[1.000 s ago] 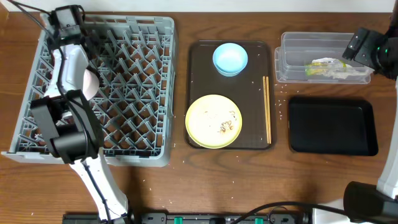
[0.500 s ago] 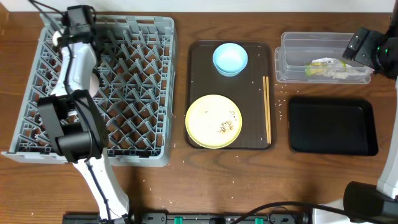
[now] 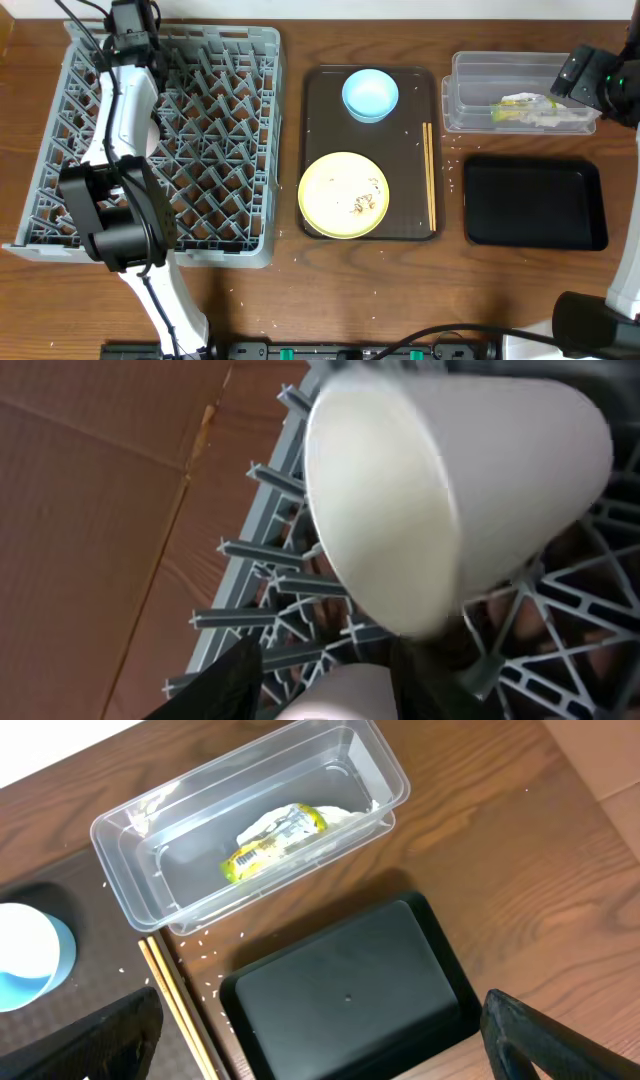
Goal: Sort waste into correct bins and load items into the dishwasher
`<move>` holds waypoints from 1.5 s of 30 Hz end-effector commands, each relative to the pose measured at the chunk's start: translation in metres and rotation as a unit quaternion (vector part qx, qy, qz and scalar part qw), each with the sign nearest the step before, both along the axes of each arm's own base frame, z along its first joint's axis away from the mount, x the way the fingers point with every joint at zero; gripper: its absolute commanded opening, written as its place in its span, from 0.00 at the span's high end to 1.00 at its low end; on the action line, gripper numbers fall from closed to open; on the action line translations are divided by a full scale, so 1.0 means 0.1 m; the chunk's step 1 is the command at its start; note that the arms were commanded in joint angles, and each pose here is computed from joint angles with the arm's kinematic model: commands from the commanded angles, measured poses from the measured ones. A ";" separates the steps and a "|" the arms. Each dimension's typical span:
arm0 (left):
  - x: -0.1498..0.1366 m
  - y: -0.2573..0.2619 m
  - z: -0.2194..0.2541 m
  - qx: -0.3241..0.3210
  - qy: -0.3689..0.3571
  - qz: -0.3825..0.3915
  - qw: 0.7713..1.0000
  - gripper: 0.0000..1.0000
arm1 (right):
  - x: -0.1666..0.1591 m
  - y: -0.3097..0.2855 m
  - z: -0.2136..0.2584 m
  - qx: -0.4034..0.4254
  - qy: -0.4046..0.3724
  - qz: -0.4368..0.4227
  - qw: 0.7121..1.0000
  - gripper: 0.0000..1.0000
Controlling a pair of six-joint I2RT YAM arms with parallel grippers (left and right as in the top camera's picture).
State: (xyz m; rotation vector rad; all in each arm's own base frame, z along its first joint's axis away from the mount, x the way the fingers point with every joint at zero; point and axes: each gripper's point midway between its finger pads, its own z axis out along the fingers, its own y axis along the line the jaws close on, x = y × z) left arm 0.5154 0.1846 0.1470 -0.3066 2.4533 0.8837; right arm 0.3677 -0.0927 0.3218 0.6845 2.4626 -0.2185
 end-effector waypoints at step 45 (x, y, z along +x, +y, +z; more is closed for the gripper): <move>0.57 -0.39 0.16 -0.449 -0.231 -0.101 0.857 0.53 | 0.07 -0.02 0.05 -0.013 -0.013 0.007 1.000 0.01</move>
